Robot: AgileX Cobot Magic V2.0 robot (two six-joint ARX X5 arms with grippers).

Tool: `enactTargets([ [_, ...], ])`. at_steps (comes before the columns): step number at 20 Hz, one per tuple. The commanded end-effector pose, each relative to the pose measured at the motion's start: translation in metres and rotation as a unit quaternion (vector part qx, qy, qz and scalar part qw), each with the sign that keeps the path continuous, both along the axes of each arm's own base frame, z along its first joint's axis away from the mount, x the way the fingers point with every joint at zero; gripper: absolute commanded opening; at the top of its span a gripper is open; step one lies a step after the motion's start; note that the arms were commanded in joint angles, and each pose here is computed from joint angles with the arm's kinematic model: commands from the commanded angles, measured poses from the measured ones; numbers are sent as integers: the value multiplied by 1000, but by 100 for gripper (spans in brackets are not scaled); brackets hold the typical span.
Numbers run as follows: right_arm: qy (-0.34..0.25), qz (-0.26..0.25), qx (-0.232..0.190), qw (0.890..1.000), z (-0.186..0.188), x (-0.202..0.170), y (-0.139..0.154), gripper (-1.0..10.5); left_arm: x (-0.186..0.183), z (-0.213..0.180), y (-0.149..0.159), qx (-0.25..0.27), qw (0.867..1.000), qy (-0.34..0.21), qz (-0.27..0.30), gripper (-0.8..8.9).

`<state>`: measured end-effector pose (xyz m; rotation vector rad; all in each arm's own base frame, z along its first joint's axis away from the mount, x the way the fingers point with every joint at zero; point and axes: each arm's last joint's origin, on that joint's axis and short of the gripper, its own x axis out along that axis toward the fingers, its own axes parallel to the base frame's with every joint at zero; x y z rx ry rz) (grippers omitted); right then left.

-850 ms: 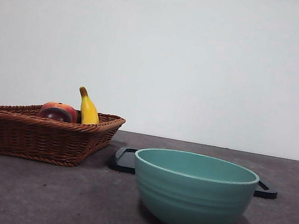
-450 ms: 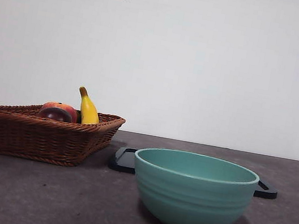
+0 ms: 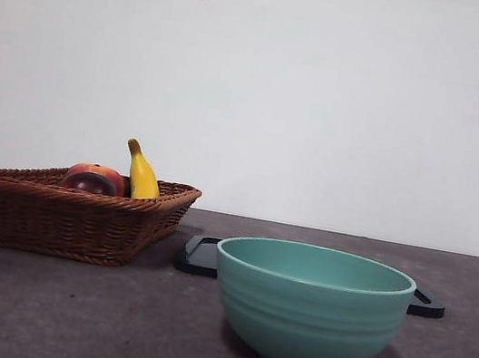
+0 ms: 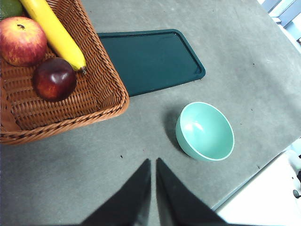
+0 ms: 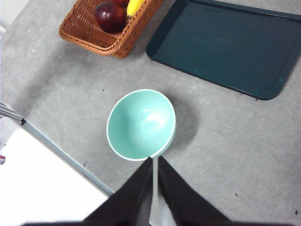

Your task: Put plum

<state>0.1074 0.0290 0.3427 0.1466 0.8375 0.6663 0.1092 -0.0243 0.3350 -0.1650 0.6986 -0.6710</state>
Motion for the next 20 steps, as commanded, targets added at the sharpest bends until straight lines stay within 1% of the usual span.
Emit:
enactTargets([
  [1,-15,9,-1,1000,5,0,1,45,0,8,0,3,1000,-20,-8,118],
  [4,-14,7,0,1000,5,0,1,326,0,8,0,3,1000,-20,-8,404],
  [5,-13,7,0,1000,5,0,1,371,0,8,0,3,1000,-20,-8,444],
  [8,-13,6,0,1000,5,0,1,378,0,8,0,3,1000,-20,-7,457],
  [10,-13,6,0,1000,5,0,1,378,0,7,0,1,1000,-17,-5,503],
  [15,-11,4,2,1000,5,0,1,379,8,8,0,5,1000,-23,8,500],
  [18,-11,4,2,1000,5,0,1,379,23,8,-2,-4,1000,-25,16,496],
  [20,-11,4,2,1000,5,0,1,378,38,7,-4,8,999,-28,25,495],
])
